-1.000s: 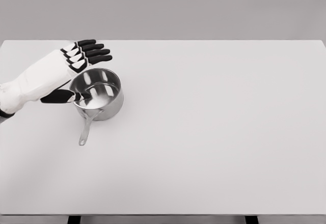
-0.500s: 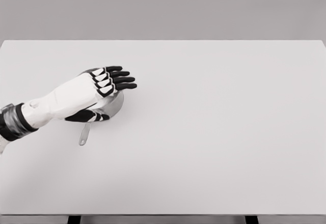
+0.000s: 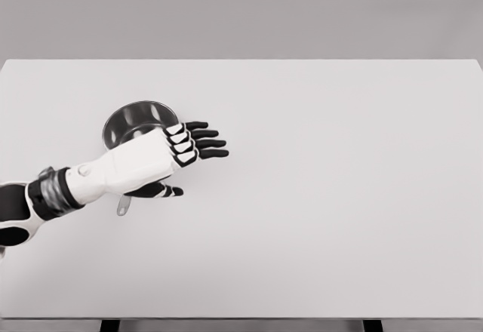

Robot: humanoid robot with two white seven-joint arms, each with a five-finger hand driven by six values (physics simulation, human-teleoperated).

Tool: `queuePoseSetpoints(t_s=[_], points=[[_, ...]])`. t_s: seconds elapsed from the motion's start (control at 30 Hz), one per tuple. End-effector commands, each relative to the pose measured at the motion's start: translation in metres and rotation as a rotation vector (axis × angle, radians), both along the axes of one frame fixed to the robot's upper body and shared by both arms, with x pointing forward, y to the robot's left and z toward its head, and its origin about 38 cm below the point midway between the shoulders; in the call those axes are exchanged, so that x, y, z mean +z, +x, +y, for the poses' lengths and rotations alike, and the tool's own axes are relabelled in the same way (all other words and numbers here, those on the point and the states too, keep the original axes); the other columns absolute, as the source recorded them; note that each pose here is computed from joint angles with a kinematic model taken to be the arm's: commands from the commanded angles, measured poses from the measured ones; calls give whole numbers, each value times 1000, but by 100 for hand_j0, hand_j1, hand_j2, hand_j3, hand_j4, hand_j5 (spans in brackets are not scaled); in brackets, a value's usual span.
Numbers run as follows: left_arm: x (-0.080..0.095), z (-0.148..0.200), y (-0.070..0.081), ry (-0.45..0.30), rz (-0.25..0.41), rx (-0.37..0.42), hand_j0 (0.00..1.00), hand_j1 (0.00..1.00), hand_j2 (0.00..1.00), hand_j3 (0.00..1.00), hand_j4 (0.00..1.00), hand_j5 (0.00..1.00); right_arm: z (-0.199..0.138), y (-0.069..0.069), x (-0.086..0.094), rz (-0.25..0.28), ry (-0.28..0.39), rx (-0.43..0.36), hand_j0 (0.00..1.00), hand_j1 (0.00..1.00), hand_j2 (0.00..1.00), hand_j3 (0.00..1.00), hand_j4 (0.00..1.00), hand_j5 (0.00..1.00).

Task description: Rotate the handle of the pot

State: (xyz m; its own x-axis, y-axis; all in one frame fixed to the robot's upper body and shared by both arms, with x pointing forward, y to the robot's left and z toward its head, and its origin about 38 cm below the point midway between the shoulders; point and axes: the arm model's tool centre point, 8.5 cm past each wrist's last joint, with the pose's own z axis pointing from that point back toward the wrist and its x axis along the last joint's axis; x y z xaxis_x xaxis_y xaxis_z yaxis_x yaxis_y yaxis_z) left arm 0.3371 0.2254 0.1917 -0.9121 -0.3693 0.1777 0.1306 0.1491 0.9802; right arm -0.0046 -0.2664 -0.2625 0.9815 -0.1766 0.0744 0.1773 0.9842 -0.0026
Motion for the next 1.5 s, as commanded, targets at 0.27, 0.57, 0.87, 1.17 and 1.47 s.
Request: queuePoseSetpoints(t_s=[0.27,0.57,0.87,1.17,1.47], points=[[-17,11,8,76,-3,41,100,100,100,100,100,100,0,1,0,-1,0,0,100,100,100,100,100,100],[-27,13,13,98,-2,63,100,100,100,100,100,100,0,0,0,0,0,0,100,100,100,100,100,100],[-28,18,12,107,3,71,100,100,100,100,100,100,0,0,0,0,0,0,100,100,100,100,100,100],[-27,21,13,110,-1,78,100,100,100,100,100,100,0,1,0,-1,0,0,100,100,100,100,100,100],[-27,35,15,144,2,104,100,100,100,100,100,100,0,1,0,-1,0,0,100,100,100,100,100,100]])
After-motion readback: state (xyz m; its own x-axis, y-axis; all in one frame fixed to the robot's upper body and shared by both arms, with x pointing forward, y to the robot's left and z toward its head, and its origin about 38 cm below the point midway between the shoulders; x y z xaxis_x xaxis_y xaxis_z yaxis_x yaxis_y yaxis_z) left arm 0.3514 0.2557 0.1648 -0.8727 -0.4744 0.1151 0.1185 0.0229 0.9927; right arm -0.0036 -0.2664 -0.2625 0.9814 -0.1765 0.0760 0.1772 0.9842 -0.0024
